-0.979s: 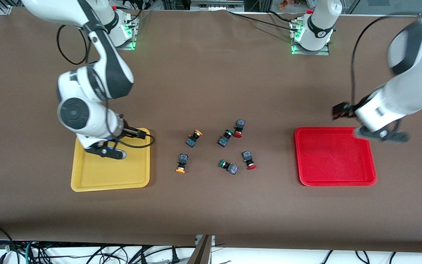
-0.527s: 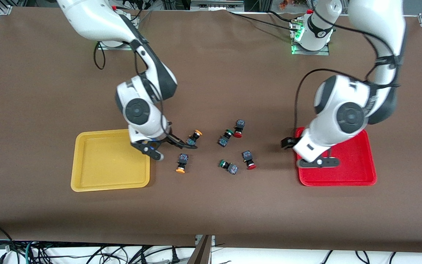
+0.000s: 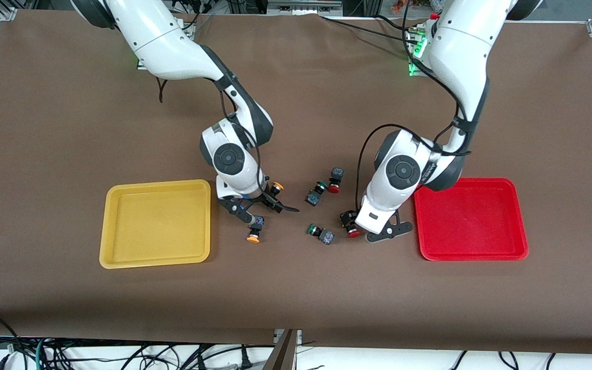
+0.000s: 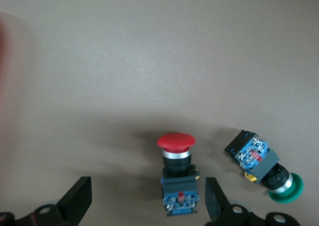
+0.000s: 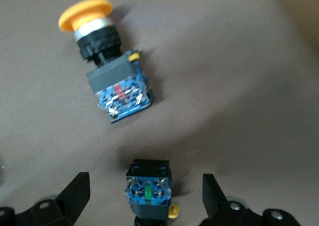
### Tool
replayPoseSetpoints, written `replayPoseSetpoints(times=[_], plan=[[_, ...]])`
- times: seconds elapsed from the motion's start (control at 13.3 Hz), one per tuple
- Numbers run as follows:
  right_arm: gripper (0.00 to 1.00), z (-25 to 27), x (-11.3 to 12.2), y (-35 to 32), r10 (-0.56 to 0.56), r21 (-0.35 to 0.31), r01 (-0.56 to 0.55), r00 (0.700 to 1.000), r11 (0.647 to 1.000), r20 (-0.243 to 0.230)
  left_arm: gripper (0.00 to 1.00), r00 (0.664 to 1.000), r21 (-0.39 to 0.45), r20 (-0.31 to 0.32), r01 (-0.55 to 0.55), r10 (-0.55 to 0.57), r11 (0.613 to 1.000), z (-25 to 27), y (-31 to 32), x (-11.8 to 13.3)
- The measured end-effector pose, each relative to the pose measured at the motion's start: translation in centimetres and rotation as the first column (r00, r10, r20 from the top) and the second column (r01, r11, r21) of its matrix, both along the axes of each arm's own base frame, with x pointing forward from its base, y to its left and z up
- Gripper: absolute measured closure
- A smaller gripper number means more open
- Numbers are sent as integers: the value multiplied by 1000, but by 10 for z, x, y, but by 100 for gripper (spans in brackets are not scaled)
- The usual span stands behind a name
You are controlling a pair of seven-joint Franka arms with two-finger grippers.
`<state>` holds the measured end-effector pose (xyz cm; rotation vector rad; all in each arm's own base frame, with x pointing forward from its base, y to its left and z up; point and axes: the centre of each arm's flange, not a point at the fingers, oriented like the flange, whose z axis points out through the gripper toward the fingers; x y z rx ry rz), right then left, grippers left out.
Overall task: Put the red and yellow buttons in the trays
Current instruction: 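Grasp an orange button with the right gripper while the left gripper grasps a red button, then carry the orange button to the yellow tray while the left gripper carries the red one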
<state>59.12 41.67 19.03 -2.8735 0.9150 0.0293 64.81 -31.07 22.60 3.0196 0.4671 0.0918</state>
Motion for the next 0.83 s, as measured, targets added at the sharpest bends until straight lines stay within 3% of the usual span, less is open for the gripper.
replayPoseSetpoints(times=[0.15, 0.45, 0.53, 0.83], plan=[[8, -2, -5, 8, 8, 3, -8, 1000, 1000, 4, 0, 1000, -10, 22, -3, 4, 1000, -15, -3, 1], [59, 0, -2, 6, 45, 0, -45, 999, 999, 16, 0, 999, -25, 32, -43, 44, 999, -45, -25, -11], [59, 4, 2, 2, 61, -6, -61, 998, 998, 18, 0, 998, -24, 29, -46, 46, 999, -49, -27, -13], [59, 77, 44, -85, 239, -59, -244, 968, 968, -77, 46, 998, -19, 28, -49, 49, 999, -53, -27, -12]])
